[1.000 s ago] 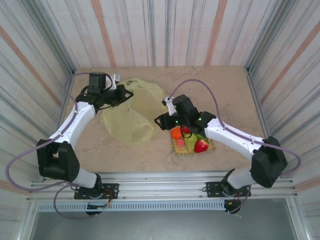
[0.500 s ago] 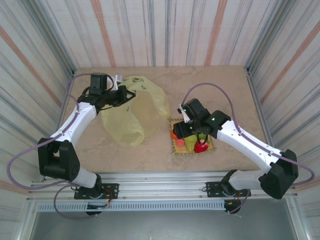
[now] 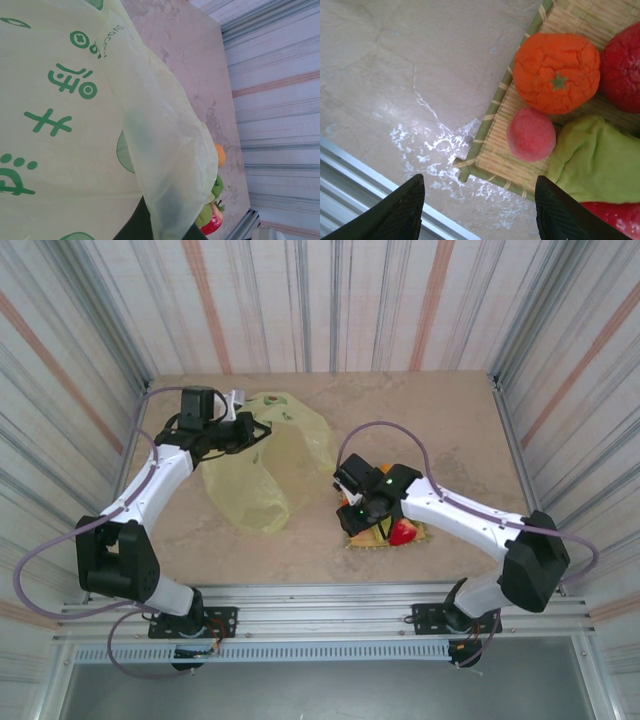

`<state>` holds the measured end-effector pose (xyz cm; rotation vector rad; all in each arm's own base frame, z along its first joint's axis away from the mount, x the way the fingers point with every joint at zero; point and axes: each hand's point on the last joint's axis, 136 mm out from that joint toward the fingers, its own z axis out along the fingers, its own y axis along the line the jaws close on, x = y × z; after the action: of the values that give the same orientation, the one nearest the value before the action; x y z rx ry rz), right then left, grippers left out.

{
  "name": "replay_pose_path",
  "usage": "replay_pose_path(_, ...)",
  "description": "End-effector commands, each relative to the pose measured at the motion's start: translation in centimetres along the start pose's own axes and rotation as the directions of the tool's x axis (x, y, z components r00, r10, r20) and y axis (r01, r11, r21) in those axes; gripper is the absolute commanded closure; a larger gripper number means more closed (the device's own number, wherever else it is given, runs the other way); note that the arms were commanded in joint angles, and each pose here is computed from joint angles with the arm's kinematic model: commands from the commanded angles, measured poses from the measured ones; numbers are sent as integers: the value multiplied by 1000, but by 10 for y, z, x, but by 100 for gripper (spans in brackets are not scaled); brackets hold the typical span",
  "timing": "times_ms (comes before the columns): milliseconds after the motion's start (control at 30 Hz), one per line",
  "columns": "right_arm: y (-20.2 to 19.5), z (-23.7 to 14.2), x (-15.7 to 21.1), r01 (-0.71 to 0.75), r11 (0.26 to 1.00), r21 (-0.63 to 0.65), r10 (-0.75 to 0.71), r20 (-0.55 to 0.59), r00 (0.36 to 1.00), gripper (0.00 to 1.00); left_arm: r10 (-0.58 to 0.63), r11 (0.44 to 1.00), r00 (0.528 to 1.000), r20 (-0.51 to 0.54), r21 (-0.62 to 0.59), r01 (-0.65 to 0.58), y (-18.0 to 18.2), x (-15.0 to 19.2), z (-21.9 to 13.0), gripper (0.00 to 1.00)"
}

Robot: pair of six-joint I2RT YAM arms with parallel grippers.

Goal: Place the fruits into the plastic bag

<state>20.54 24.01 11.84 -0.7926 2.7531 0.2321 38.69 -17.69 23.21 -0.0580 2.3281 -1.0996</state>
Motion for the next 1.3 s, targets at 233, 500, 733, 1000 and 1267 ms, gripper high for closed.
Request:
replay_pose_path(233,-15,22,0,115,985,126,-104,-94,990,41,18,1000,1000,-16,17,-18,-5,4,-5,100)
replay_pose_path(500,-17,38,3,144,979,144,-124,-139,983,43,10,1000,1000,-11,15,-10,-2,2,-6,100)
replay_pose_path(733,-20,46,4,169,971,172,-141,-163,976,44,7,1000,1000,-9,18,-7,-1,0,-8,100)
replay_pose_path(1000,-23,50,5,189,962,196,-155,-177,972,44,3,1000,1000,-12,21,-3,-1,0,-7,100)
replay_pose_path(1267,-25,55,6,206,956,209,-165,-194,967,44,3,1000,1000,-12,24,-3,-1,0,-8,100)
